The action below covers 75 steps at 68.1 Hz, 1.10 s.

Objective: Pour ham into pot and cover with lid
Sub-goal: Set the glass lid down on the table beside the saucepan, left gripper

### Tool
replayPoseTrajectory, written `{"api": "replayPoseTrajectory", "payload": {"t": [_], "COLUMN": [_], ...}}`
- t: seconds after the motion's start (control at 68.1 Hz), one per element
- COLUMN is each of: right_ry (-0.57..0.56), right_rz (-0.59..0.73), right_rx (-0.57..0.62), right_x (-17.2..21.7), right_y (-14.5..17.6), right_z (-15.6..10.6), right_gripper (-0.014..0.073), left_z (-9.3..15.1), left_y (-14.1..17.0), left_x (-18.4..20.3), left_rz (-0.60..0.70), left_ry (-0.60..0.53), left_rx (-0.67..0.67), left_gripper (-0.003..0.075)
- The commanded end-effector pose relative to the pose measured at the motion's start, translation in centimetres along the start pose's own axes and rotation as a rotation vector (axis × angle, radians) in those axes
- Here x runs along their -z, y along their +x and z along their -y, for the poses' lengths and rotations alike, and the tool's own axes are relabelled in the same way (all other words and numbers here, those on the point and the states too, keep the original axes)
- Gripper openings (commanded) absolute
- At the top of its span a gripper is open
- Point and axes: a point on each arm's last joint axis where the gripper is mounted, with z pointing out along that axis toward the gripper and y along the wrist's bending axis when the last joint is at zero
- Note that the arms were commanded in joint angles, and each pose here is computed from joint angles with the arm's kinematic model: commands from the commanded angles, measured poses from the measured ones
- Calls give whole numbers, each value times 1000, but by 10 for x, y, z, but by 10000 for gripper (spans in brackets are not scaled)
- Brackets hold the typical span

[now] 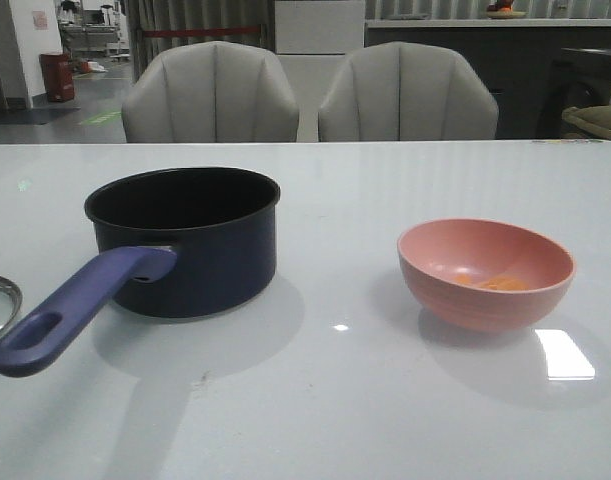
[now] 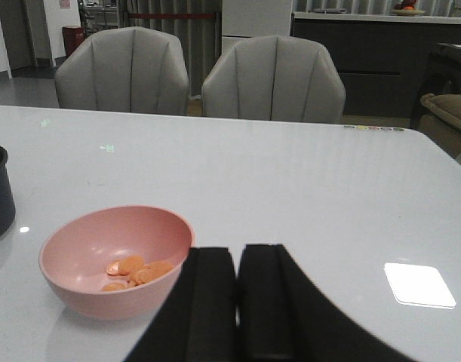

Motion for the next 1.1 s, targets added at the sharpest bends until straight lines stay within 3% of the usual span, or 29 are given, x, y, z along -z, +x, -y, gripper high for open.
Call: {"api": "replayPoseTrajectory", "payload": {"t": [0.0,0.22,0.352,0.646,0.881,1.087], "right_ry": [2,2,2,2,2,1], "right_rz": [110,110,110,110,110,116], "right_rx": [15,15,15,15,15,20], "right_x": [2,2,2,2,2,2], "right_y": [-11,-11,-11,-11,-11,-11], "right_z": [0,0,0,0,0,0], "right_gripper": [162,162,162,162,162,162], "left_z": [18,19,16,12,11,11], "left_y": [2,46,80,153,193,213], "left_x": [49,103,136,171,168,157], "left_rz": [199,417,611,945,1066,1066], "left_ry": [36,63,101,190,288,377], "left_rx": [-54,-72,-48,-48,-104,-125], "left_gripper": [617,617,617,616,616,616]}}
